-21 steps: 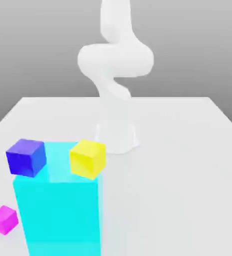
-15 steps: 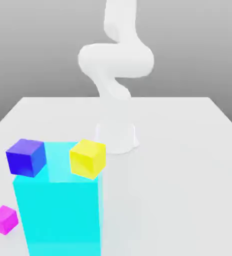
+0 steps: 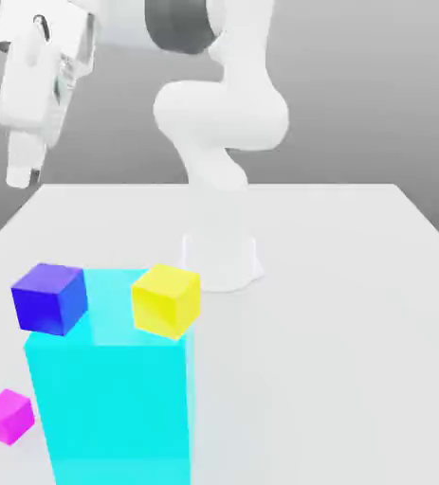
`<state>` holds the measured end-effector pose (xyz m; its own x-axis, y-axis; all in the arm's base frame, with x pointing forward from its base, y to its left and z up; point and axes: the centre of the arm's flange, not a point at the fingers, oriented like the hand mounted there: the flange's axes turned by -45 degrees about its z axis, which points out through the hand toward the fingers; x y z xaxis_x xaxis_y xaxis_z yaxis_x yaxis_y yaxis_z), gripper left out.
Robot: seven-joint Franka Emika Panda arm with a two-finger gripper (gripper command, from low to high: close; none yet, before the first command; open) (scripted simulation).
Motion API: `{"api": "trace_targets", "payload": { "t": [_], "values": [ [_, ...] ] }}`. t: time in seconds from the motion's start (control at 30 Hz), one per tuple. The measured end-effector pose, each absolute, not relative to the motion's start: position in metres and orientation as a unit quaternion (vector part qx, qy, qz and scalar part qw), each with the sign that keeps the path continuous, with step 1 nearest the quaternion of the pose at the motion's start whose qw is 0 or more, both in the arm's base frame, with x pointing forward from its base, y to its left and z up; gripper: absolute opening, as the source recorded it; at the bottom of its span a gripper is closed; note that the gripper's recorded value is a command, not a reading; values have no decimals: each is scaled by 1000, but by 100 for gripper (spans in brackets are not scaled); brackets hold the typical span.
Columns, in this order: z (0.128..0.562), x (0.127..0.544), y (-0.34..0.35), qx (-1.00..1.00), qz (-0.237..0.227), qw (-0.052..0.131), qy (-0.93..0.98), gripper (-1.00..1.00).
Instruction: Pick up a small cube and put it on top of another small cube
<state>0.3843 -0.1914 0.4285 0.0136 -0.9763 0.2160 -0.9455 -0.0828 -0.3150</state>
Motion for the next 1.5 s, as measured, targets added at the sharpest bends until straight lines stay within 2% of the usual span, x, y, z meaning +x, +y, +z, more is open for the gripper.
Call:
{"api": "trace_targets", "payload": {
  "t": [0.33, 0.73, 0.97, 1.1, 1.23, 1.4, 1.43, 1.5],
  "values": [
    [315, 320, -251, -469, -105, 32, 876, 0],
    [202, 211, -269, -108, -7, 4, 994, 0],
    [174, 214, -266, -85, 21, 25, 996, 0],
    [159, 215, -267, -82, 26, 29, 996, 0],
    [145, 213, -266, -81, 23, 25, 996, 0],
    [130, 207, -266, -82, 8, 8, 997, 0],
    [127, 206, -266, -82, 4, 4, 997, -100],
    [127, 206, -266, -82, 4, 4, 997, -100]
  ]
}}
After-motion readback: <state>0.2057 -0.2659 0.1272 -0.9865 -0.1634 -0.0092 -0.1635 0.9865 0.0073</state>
